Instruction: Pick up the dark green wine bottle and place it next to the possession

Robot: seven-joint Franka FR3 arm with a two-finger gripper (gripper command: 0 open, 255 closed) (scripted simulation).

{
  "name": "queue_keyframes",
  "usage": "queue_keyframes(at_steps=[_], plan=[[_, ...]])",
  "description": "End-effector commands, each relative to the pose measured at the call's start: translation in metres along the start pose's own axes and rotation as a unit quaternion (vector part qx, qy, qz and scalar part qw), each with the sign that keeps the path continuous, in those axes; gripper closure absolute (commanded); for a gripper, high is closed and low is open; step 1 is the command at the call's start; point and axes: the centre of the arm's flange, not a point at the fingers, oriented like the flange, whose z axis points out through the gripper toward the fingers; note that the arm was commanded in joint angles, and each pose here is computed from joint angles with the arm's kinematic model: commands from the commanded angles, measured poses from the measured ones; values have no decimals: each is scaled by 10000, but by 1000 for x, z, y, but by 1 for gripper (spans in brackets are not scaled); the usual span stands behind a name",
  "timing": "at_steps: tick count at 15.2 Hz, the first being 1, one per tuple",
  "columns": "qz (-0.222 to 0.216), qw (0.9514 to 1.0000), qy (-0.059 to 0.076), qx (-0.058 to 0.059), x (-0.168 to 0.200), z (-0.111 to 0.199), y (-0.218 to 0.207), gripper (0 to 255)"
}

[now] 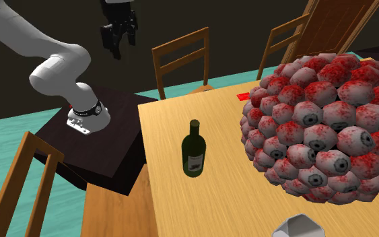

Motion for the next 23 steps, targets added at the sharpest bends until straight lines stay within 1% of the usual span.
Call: queue_keyframes(at_steps=[1,23], plan=[[0,10000,0,0,0,0,0,0],[-47,9995,-151,291,262,75,122,0]])
